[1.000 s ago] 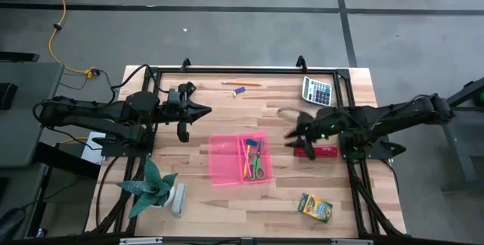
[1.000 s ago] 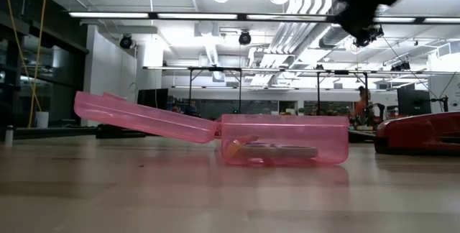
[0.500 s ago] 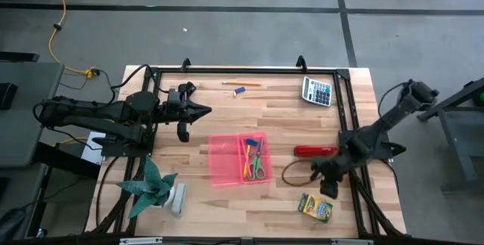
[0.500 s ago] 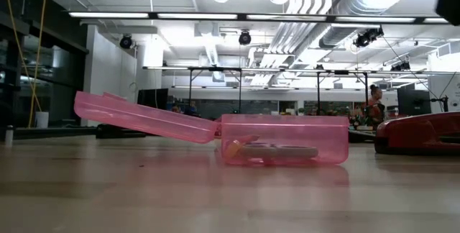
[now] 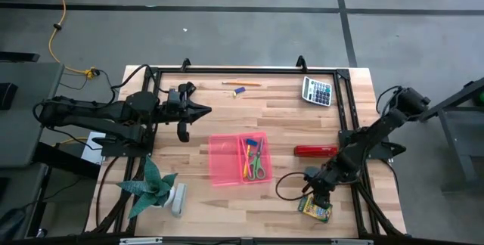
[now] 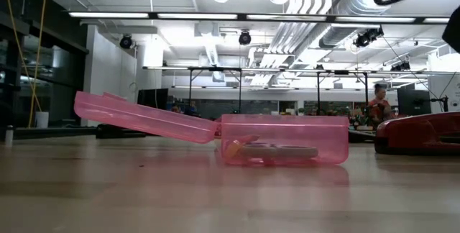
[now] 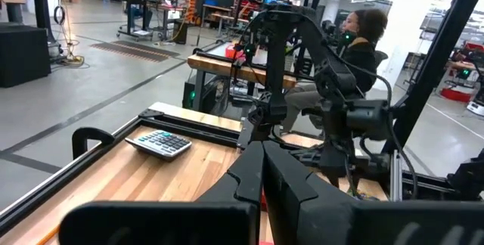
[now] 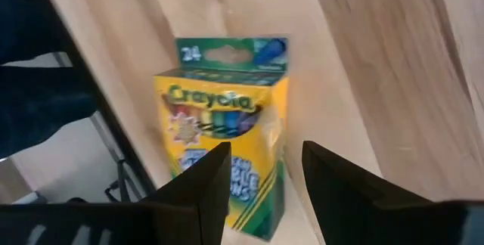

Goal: Pack school essentials
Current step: Put the yellow crayon box into the pink supply box

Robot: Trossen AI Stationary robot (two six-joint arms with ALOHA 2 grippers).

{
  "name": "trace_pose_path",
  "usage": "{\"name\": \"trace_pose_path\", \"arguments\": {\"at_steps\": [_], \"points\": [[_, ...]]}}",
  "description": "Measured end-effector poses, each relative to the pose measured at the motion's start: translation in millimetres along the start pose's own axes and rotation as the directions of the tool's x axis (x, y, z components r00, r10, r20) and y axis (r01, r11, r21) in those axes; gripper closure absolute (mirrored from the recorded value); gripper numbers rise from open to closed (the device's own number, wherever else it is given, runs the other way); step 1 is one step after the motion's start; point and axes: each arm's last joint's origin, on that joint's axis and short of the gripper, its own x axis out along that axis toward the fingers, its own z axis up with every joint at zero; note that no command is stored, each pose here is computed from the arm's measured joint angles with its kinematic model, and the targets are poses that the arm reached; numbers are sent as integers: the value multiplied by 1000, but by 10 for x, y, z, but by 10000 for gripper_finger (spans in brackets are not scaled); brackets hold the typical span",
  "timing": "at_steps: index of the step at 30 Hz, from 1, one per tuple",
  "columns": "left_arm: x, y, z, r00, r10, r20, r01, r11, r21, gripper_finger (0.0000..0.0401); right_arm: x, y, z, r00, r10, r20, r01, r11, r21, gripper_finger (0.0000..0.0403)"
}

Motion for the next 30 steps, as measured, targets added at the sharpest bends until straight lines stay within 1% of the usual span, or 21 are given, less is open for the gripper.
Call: {"name": "trace_pose_path", "arguments": {"at_steps": [4,7,17,21,26,30], "points": [[-1,0,0,1000,0,-1,0,1000,0,401,125,-29,16,998,-50,-29,51,999,9,247],[-1,0,-1,1000,0,-1,0,1000,0,401,197,-34,27,997,-63,-48,63,998,11,247],[0,2,-7,1000,2,-7,-2,1000,2,401,246,16,54,999,-14,-42,13,999,-31,247],[-1,2,-7,1000,2,-7,-2,1000,2,401,239,52,61,999,26,-38,-29,996,-81,247],[-1,3,-14,1000,4,-14,-4,1000,3,401,249,73,17,998,29,-48,-36,989,-142,247],[0,5,-28,1000,6,-28,-6,1000,5,401,293,71,-22,998,8,-61,-18,987,-158,247]]}}
